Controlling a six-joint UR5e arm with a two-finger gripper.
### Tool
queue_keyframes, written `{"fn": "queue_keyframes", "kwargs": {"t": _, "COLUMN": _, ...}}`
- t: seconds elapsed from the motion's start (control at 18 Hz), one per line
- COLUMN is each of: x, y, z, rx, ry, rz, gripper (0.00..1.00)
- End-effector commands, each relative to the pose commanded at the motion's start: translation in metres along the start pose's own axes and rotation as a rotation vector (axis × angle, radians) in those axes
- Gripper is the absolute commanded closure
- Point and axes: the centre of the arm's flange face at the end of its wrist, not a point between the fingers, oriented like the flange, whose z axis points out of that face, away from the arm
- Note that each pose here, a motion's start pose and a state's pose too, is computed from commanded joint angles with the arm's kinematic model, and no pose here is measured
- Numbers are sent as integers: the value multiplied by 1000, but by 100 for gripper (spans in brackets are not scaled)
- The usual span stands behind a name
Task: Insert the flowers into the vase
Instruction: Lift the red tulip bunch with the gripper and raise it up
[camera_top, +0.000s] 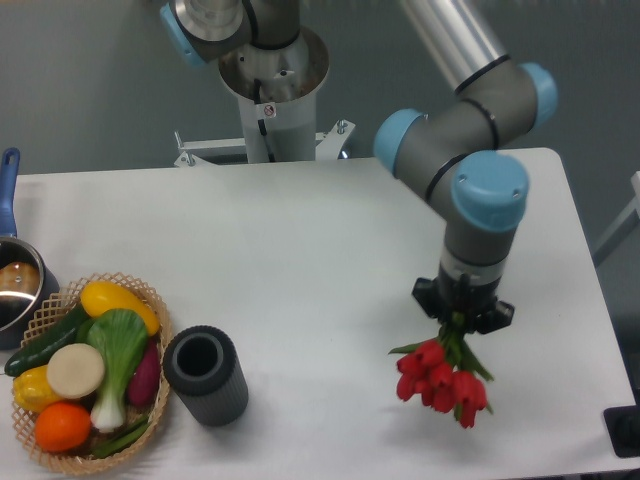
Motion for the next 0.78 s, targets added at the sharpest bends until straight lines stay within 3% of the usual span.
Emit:
{"fn": "queue_keyframes", "kwargs": {"t": 0.22, "x": -1, "y": 1, "z": -4, "rx": 31, "ry": 8, "rz": -5, "gripper": 100}}
{"fn": "queue_keyframes", "kwargs": {"t": 0.44, "x": 5, "y": -9, "z": -30, "rx": 192, "ry": 47, "rz": -56, "gripper": 100}}
{"fn": "queue_keyframes", "kwargs": {"t": 0.56, "x": 9, "y": -17, "z": -46, "rx": 309, "ry": 59, "rz": -51, "gripper": 100}}
{"fn": "queue_keyframes", "kwargs": {"t": 0.78, "x": 9, "y": -33, "z": -77, "rx": 610, "ry": 112, "rz": -143, "gripper": 100}}
